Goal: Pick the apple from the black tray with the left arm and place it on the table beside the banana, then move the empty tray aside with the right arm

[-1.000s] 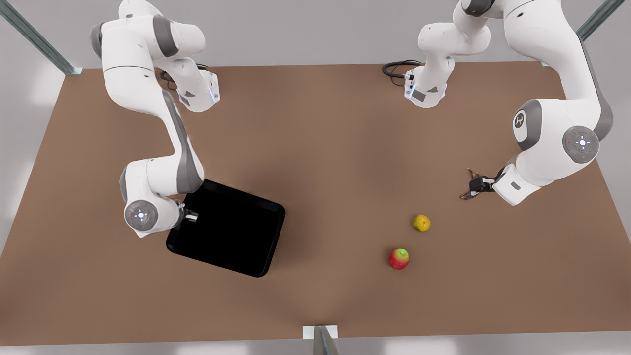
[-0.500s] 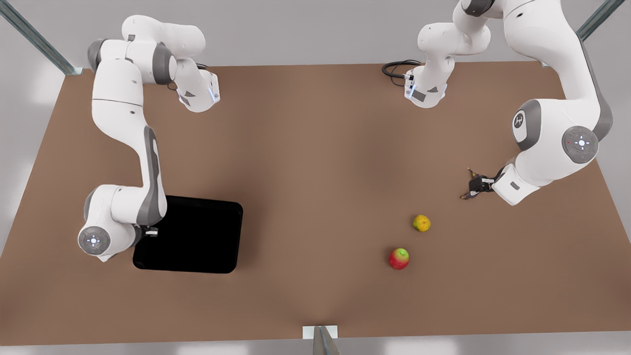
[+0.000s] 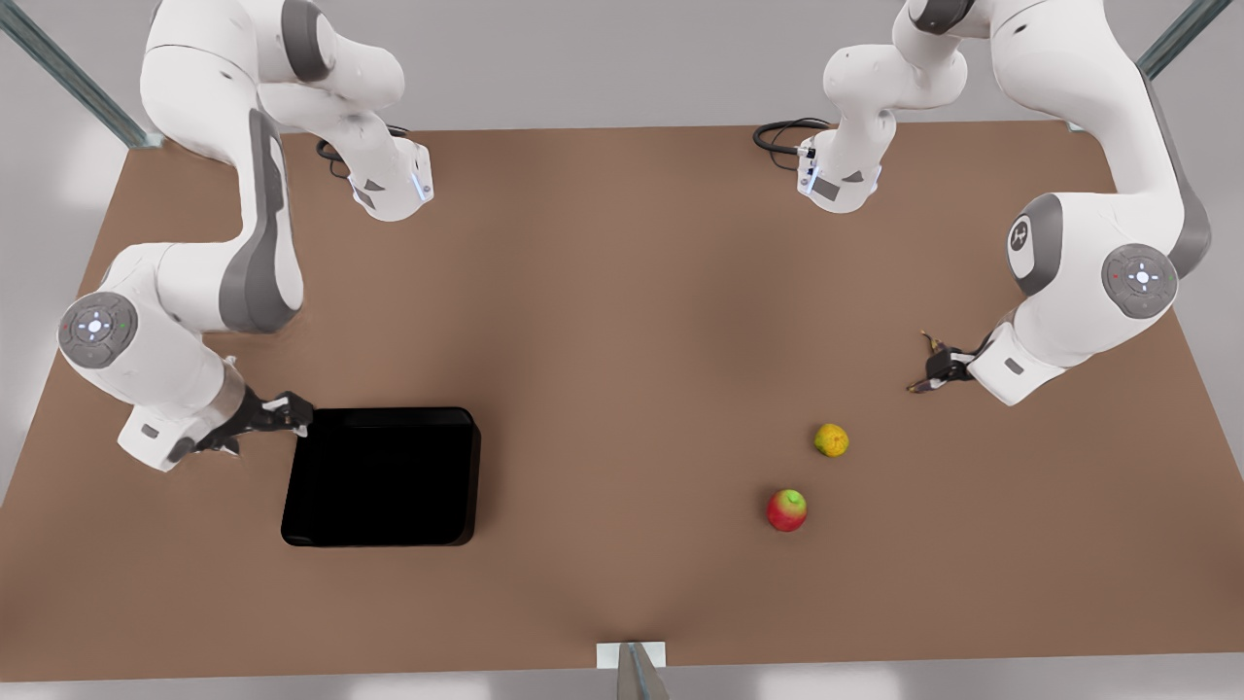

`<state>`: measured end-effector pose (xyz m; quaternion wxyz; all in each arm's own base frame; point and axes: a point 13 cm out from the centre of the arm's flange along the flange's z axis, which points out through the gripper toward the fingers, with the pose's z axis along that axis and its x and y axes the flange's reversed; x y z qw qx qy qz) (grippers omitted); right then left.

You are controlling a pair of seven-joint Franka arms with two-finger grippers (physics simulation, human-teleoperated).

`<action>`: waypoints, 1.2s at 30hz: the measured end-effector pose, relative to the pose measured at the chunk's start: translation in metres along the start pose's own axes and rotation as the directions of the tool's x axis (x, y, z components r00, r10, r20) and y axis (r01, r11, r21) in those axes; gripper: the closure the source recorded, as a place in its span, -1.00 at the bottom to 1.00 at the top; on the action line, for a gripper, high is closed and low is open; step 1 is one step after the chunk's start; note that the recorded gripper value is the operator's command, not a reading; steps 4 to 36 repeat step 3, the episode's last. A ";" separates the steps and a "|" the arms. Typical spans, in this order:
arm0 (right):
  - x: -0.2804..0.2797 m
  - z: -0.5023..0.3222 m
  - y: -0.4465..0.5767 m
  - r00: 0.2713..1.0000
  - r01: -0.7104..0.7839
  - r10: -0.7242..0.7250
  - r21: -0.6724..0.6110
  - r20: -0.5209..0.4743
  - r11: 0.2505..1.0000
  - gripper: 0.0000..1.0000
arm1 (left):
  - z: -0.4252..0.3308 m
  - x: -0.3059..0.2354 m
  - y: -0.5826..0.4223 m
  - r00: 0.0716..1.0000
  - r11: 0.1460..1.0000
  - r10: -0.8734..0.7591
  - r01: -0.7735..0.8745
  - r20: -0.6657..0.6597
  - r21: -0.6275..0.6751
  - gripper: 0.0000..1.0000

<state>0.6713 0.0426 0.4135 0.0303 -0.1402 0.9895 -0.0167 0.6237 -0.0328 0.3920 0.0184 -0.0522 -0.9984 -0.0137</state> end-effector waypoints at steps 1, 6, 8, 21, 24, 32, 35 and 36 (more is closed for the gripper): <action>0.009 -0.020 0.003 1.000 0.007 -0.007 -0.008 -0.003 1.000 -1.00 | 0.000 0.000 0.000 1.000 1.000 0.001 -0.001 0.000 -0.002 -1.00; 0.024 -0.038 0.003 0.999 0.020 -0.020 -0.009 -0.029 1.000 -1.00 | 0.000 0.000 0.001 1.000 1.000 0.002 -0.002 0.000 -0.004 -1.00; 0.024 -0.038 0.003 0.999 0.020 -0.020 -0.009 -0.029 1.000 -1.00 | 0.000 0.000 0.001 1.000 1.000 0.002 -0.002 0.000 -0.004 -1.00; 0.024 -0.038 0.003 0.999 0.020 -0.020 -0.009 -0.029 1.000 -1.00 | 0.000 0.000 0.001 1.000 1.000 0.002 -0.002 0.000 -0.004 -1.00; 0.024 -0.038 0.003 0.999 0.020 -0.020 -0.009 -0.029 1.000 -1.00 | 0.000 0.000 0.001 1.000 1.000 0.002 -0.002 0.000 -0.004 -1.00; 0.024 -0.038 0.003 0.999 0.020 -0.020 -0.009 -0.029 1.000 -1.00 | 0.000 0.000 0.001 1.000 1.000 0.002 -0.002 0.000 -0.004 -1.00; 0.024 -0.038 0.003 0.999 0.020 -0.020 -0.009 -0.029 1.000 -1.00 | 0.000 0.000 0.001 1.000 1.000 0.002 -0.002 0.000 -0.004 -1.00; 0.024 -0.038 0.003 0.999 0.020 -0.020 -0.009 -0.029 1.000 -1.00 | 0.000 0.000 0.001 1.000 1.000 0.002 -0.002 0.000 -0.004 -1.00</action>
